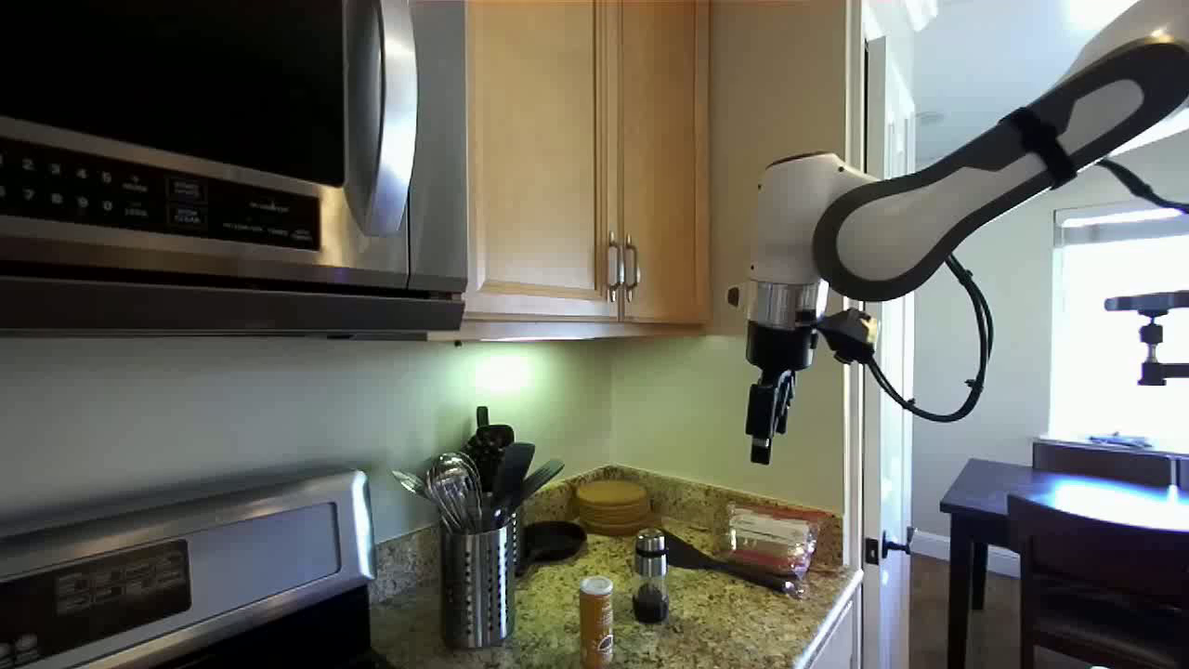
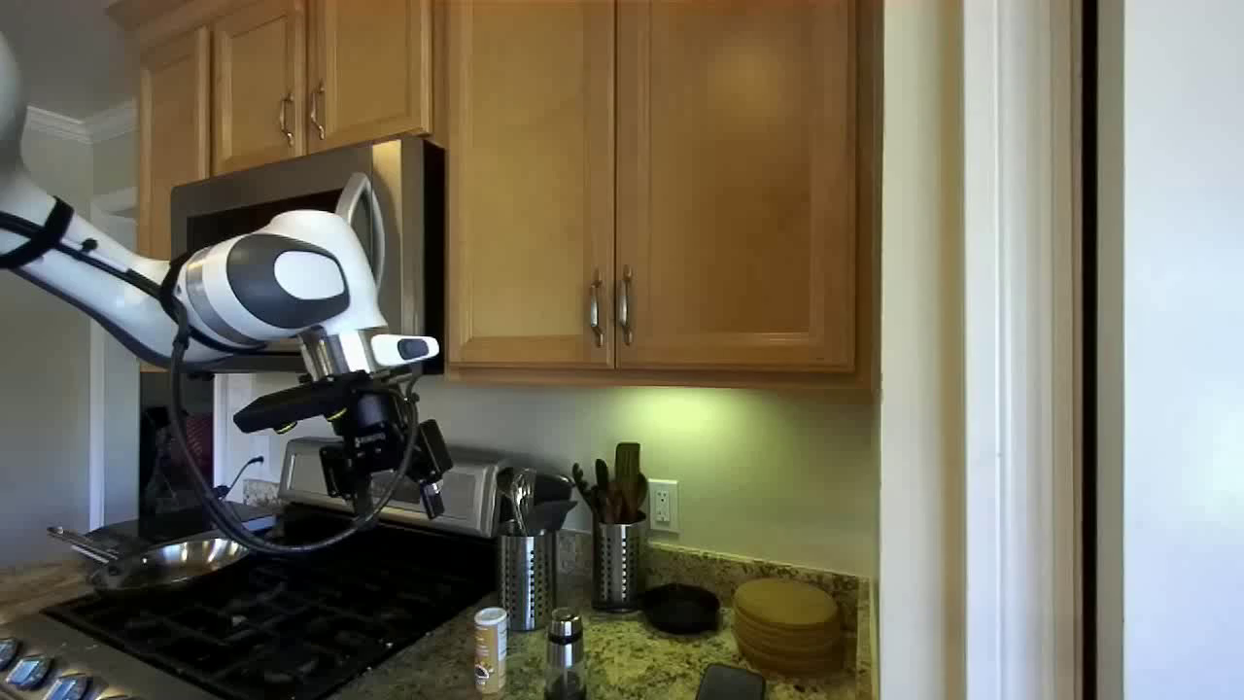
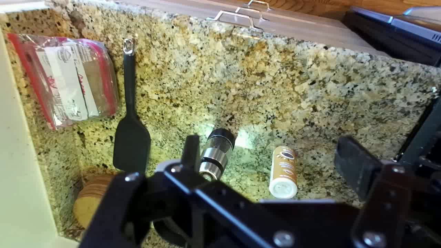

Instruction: Open the left door of the upper cabinet, place the brown can in the cabinet, place the glass jar in the cabinet, close the cabinet door

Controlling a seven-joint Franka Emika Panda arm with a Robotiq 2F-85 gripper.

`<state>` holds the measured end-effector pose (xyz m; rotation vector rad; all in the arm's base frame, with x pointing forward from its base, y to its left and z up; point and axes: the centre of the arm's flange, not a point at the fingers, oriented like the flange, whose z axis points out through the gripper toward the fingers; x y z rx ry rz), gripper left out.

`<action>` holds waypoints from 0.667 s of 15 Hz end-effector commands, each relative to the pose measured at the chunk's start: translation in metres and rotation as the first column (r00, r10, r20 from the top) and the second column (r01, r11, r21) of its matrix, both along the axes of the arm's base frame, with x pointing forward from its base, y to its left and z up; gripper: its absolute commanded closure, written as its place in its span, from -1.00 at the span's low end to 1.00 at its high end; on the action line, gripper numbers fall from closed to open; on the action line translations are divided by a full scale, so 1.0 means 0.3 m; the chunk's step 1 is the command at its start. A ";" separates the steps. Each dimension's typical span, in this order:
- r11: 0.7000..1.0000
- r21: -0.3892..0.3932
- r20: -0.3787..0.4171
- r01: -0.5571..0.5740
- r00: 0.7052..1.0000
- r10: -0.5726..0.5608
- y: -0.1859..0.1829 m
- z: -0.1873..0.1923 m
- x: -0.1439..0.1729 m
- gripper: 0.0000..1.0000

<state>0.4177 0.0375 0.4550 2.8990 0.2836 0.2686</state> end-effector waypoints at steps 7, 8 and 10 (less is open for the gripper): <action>1.000 0.003 0.002 0.002 1.000 -0.002 -0.003 -0.001 0.003 -1.00; 1.000 0.020 0.008 0.003 1.000 -0.004 -0.017 -0.003 0.021 -1.00; 0.999 0.049 0.030 0.015 0.999 -0.016 -0.047 0.006 0.055 -1.00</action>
